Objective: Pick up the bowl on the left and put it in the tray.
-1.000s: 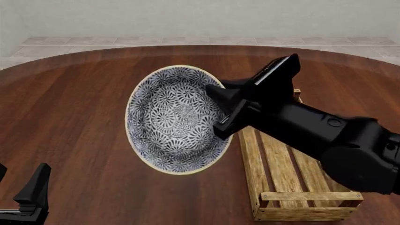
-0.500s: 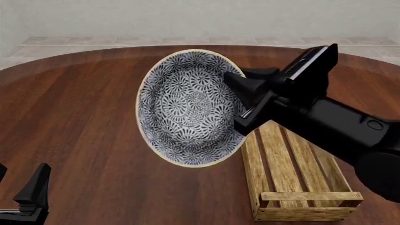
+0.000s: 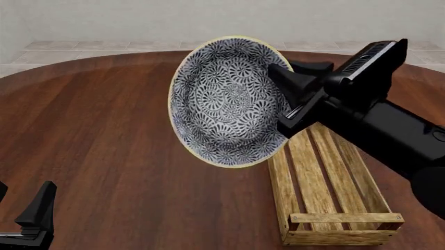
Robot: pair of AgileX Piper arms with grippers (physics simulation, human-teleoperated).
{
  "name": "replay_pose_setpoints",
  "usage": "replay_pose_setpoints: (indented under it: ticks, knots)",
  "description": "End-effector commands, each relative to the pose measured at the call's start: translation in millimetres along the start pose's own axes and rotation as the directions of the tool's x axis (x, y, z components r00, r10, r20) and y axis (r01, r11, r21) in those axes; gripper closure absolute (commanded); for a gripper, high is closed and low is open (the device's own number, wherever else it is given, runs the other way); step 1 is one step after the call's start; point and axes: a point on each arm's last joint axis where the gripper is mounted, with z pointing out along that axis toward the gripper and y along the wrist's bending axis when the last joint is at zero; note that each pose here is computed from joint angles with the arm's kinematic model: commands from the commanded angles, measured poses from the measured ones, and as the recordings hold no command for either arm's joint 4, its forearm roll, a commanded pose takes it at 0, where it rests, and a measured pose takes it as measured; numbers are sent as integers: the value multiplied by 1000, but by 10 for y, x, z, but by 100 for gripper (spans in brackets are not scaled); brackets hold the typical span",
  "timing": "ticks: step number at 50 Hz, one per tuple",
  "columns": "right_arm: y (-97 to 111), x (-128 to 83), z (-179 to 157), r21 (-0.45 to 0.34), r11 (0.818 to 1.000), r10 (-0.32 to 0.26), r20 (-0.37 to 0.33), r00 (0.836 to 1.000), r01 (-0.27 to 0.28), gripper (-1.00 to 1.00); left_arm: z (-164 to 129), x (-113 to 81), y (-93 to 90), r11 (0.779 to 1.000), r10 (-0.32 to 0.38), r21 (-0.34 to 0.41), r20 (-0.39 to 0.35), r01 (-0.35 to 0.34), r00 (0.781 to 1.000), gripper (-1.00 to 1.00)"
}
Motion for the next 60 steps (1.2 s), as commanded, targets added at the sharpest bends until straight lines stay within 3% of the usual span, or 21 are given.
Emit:
replay_pose_setpoints:
  ticks: [1, 5, 7, 8, 10, 14, 15, 19, 25, 29, 35, 40, 43, 45, 46, 49, 50, 55, 56, 58, 60]
  knots:
    - [-116, -26, -19, 58, 998, -14, 32, 999, 12, 100, 0, 0, 0, 1000, 0, 0, 0, 0, 1000, -100]
    - [-141, -54, -50, 70, 998, -8, 42, 999, 5, 100, 0, 0, 0, 1000, 0, 0, 0, 0, 1000, -100]
    - [-200, -110, -38, 83, 991, 104, 37, 994, -107, 100, 0, 0, 0, 1000, 0, 0, 0, 0, 1000, -100]
    - [-210, -105, -33, 88, 992, 91, 31, 995, -93, 100, 0, 0, 0, 1000, 0, 0, 0, 0, 1000, -100]
    - [-213, -140, -45, 83, 981, 174, 28, 984, -176, 100, 0, 0, 0, 1000, 0, 0, 0, 0, 1000, -100]
    - [-228, -146, -91, 92, 981, 168, 29, 985, -170, 100, 0, 0, 0, 1000, 0, 0, 0, 0, 1000, -100]
    - [-226, -147, -94, 90, 974, 206, 27, 978, -207, 100, 0, 0, 0, 1000, 0, 0, 0, 0, 1000, -100]
    - [-276, -115, -105, 114, 965, 235, 28, 972, -236, 100, 0, 0, 0, 1000, 0, 0, 0, 0, 1000, -100]
    - [-293, -94, -160, 127, 963, 235, 34, 971, -238, 100, 0, 0, 0, 1000, 0, 0, 0, 0, 1000, -100]
    - [-367, -52, -177, 162, 948, 271, 50, 961, -275, 100, 0, 0, 0, 1000, 0, 0, 0, 0, 1000, -100]
    - [-453, -12, -247, 210, 940, 263, 57, 963, -269, 100, 0, 0, 0, 1000, 0, 0, 0, 0, 1000, -100]
    - [-567, -68, -399, 272, 920, 268, 85, 960, -281, 100, 0, 0, 0, 1000, 0, 0, 0, 0, 1000, -100]
    - [-619, -81, -473, 309, 921, 220, 89, 971, -237, 100, 0, 0, 0, 1000, 0, 0, 0, 0, 1000, -100]
    - [-646, -81, -492, 320, 902, 271, 101, 957, -289, 100, 0, 0, 0, 1000, 0, 0, 0, 0, 1000, -100]
    - [-621, -93, -525, 314, 912, 244, 97, 965, -262, 100, 0, 0, 0, 1000, 0, 0, 0, 0, 1000, -100]
    - [-641, -56, -556, 334, 912, 217, 97, 971, -237, 100, 0, 0, 0, 1000, 0, 0, 0, 0, 1000, -100]
    - [-625, -43, -533, 322, 910, 245, 94, 965, -262, 100, 0, 0, 0, 1000, 0, 0, 0, 0, 1000, -100]
    - [-659, -33, -586, 354, 916, 167, 95, 981, -190, 100, 0, 0, 0, 1000, 0, 0, 0, 0, 1000, -100]
    - [-652, -40, -576, 345, 913, 195, 99, 976, -218, 100, 0, 0, 0, 1000, 0, 0, 0, 0, 1000, -100]
    - [-671, -48, -605, 362, 914, 157, 101, 982, -184, 100, 0, 0, 0, 1000, 0, 0, 0, 0, 1000, -100]
    - [-662, -62, -619, 357, 912, 174, 106, 979, -201, 100, 0, 0, 0, 1000, 0, 0, 0, 0, 1000, -100]
